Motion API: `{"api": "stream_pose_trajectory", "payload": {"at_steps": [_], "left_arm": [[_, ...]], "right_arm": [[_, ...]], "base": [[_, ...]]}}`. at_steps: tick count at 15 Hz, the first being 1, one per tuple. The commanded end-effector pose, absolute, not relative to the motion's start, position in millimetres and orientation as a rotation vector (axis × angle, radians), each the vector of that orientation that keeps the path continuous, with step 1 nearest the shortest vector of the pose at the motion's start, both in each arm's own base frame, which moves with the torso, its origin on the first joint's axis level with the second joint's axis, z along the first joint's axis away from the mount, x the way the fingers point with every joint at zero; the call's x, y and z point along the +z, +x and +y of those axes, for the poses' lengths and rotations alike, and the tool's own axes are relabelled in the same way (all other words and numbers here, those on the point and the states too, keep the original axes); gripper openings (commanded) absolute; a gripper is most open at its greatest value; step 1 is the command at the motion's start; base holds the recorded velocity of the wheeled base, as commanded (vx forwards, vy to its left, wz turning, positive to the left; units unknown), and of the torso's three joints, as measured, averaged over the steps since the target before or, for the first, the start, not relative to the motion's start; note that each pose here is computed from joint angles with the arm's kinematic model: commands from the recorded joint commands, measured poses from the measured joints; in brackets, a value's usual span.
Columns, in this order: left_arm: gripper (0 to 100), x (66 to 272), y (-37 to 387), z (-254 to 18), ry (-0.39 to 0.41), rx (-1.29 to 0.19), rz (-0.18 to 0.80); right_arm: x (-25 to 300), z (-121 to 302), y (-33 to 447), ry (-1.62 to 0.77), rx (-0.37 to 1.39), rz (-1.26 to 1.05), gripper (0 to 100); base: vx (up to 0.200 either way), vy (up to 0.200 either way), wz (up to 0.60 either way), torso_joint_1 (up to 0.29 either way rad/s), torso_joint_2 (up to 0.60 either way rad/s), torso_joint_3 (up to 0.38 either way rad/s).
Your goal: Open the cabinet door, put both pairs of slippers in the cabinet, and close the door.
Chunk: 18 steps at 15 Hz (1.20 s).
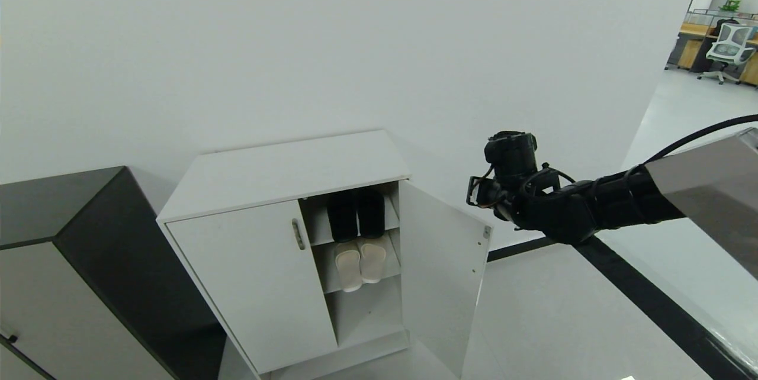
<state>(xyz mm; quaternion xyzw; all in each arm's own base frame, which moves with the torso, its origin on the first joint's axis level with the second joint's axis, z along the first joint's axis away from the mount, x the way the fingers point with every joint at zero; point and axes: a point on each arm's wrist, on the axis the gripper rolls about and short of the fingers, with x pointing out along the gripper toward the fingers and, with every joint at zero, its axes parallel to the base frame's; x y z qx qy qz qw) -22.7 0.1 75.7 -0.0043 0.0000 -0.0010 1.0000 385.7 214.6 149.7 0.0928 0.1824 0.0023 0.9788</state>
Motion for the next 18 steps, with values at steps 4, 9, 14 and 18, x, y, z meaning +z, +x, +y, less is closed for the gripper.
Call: {"api": "stream_pose_trajectory", "payload": {"at_steps": [4,9,14,18], "left_arm": [[0,76,-23,0,-0.009,-0.002,0.0],[0,76,-23,0,-0.011,-0.002,-0.002],[0,76,-23,0,-0.011,-0.002,-0.002],[0,76,-23,0,-0.011,-0.002,-0.002]], "right_arm": [[117,218,402,0.161,-0.015,0.413,0],[101,217,414,0.157,-0.035,0.42,0],[92,213,424,0.148,-0.052,0.413,0],[88,213,424,0.14,-0.054,0.424,0]], "base": [[0.0,0.0,0.0,0.0,0.0,0.0],[0.0,0.0,0.0,0.0,0.0,0.0],[0.0,0.0,0.0,0.0,0.0,0.0],[0.0,0.0,0.0,0.0,0.0,0.0]]}}
